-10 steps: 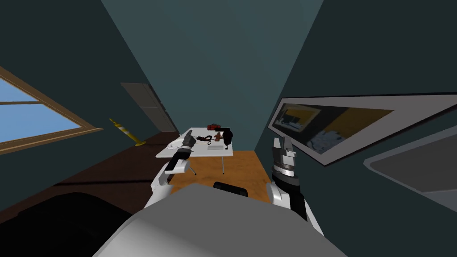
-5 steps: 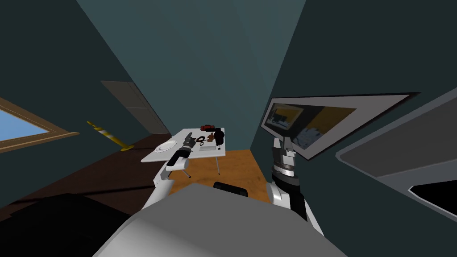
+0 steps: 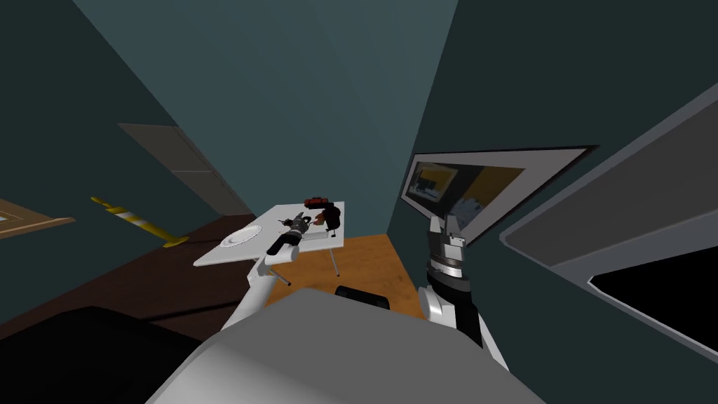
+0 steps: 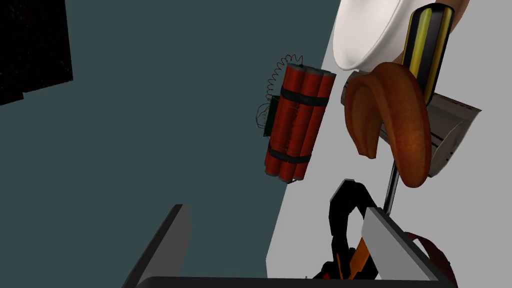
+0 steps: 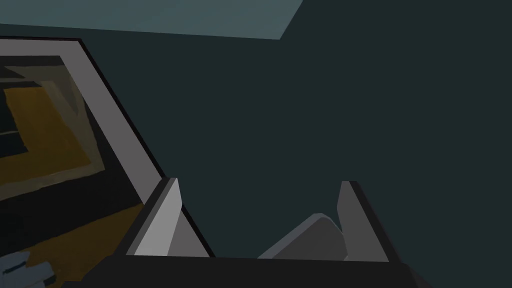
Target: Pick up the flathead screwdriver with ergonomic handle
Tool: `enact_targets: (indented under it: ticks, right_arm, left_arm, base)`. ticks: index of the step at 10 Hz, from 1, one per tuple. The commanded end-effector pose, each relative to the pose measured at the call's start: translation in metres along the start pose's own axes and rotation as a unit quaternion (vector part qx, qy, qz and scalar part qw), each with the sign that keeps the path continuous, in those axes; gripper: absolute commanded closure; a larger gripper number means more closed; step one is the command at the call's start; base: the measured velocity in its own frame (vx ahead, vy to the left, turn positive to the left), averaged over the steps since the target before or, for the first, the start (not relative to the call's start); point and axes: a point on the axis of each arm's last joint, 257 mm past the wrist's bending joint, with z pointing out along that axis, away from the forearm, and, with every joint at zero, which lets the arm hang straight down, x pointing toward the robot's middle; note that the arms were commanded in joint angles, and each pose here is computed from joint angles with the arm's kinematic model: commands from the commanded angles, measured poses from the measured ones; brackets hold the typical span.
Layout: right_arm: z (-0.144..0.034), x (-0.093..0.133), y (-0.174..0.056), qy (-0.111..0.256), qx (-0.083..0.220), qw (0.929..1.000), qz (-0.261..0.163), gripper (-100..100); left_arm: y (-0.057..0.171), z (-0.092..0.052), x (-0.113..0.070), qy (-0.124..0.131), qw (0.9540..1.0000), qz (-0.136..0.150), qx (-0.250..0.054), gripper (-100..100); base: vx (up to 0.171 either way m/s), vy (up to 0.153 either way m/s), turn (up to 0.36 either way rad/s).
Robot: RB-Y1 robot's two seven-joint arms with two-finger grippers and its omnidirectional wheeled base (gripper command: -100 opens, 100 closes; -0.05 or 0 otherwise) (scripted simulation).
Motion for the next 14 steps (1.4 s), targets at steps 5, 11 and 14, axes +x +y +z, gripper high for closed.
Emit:
enact_targets:
  ticks: [5, 11, 14]
  right_arm:
    - [0.0, 0.0, 0.0, 0.0, 0.0, 1.0, 0.0, 0]
    - [0.0, 0.0, 0.0, 0.0, 0.0, 1.0, 0.0, 0]
    - [0.0, 0.0, 0.0, 0.0, 0.0, 1.0, 0.0, 0]
  left_arm:
    - [0.053, 0.012, -0.012, -0.017, 0.997, -0.024, -0.072, -100]
    - [0.089, 0.01, -0.016, -0.027, 0.9919, -0.034, -0.119, 0]
    - [0.089, 0.01, -0.016, -0.027, 0.992, -0.033, -0.119, 100]
  base:
    - [0.051, -0.075, -0.106]
    - [0.073, -0.021, -0.055]
    - [0.0, 0.0, 0.0]
